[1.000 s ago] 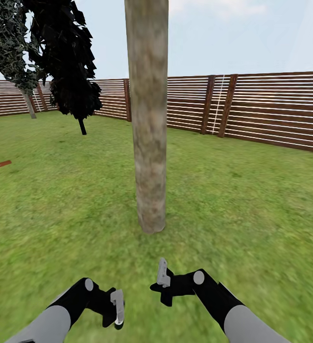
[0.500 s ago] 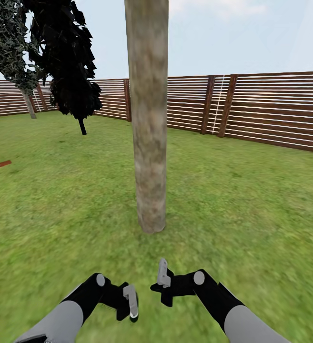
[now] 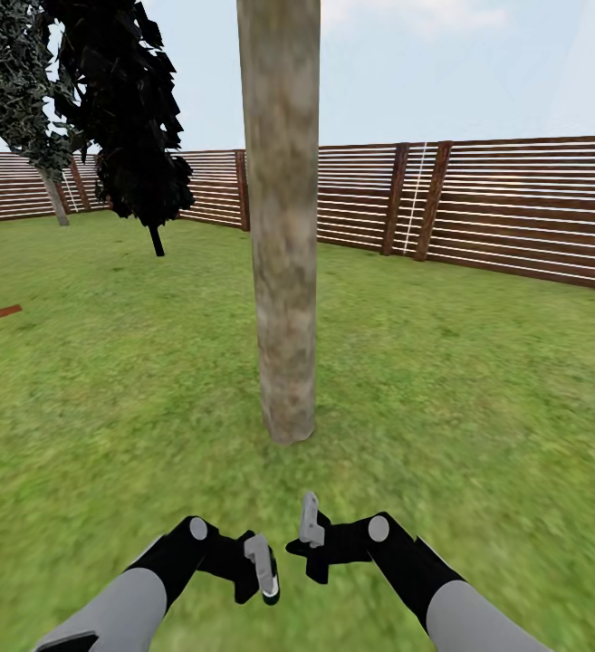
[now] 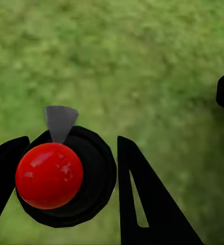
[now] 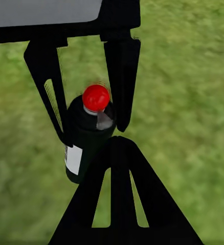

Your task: In the garden, pick up the pesticide atomizer on the floor and spray pesticide onto both trees until each tree trunk is fully covered.

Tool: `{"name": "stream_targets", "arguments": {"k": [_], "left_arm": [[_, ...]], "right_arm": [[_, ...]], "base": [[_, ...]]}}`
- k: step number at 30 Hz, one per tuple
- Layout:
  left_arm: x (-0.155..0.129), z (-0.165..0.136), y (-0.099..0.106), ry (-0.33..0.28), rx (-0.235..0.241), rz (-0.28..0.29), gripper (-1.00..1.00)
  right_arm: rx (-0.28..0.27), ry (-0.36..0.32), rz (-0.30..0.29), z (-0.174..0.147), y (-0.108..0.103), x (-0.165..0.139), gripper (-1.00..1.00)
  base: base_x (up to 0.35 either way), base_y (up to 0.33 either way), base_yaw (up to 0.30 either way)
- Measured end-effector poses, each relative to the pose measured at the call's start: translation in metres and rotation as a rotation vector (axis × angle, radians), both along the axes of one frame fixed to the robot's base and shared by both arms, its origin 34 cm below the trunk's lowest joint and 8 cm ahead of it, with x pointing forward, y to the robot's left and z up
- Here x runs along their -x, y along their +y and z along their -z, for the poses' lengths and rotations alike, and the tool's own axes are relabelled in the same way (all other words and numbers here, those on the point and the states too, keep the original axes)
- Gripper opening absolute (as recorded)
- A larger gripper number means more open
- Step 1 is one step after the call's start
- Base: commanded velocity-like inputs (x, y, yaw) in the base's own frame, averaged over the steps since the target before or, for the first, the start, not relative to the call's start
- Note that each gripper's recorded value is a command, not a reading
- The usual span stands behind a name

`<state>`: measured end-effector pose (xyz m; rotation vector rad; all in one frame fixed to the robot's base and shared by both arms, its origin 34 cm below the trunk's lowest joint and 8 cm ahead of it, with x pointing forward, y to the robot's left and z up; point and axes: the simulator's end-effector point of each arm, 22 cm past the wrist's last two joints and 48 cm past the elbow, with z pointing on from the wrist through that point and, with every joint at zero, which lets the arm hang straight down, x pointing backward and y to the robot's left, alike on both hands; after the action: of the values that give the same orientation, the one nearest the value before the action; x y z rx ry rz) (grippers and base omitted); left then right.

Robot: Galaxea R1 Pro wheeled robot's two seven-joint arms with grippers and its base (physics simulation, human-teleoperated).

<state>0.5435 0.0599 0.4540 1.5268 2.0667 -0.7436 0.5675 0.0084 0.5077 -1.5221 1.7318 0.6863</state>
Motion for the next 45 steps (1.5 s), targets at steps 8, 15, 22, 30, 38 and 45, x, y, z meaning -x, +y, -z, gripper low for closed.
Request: {"name": "stream_targets", "arguments": {"k": [8, 15, 22, 30, 38, 45], "left_arm": [[0.002, -0.005, -0.010, -0.013, 0.045, 0.010, -1.00], [0.002, -0.006, -0.012, -0.011, 0.053, 0.011, -1.00], [0.005, -0.008, -0.021, -0.006, 0.066, 0.019, -1.00], [-0.003, -0.020, -0.034, -0.002, 0.137, -0.030, -1.00], [0.002, -0.021, -0.035, 0.012, 0.144, -0.016, -1.00], [-0.004, -0.013, -0.003, 0.006, 0.087, -0.026, -1.00]], "right_arm": [[0.000, 0.000, 0.000, 0.000, 0.000, 0.000, -1.00], [-0.001, -0.001, -0.001, 0.000, 0.000, 0.000, -1.00], [-0.001, -0.001, -0.001, 0.000, 0.000, 0.000, -1.00], [-0.001, -0.001, -0.001, 0.000, 0.000, 0.000, -1.00], [-0.001, -0.002, -0.001, 0.000, 0.000, 0.000, -1.00], [-0.001, -0.001, -0.001, 0.000, 0.000, 0.000, -1.00]], "base": [[0.000, 0.000, 0.000], [0.000, 0.000, 0.000], [0.000, 0.000, 0.000], [0.000, 0.000, 0.000], [0.000, 0.000, 0.000], [0.000, 0.000, 0.000]]}}
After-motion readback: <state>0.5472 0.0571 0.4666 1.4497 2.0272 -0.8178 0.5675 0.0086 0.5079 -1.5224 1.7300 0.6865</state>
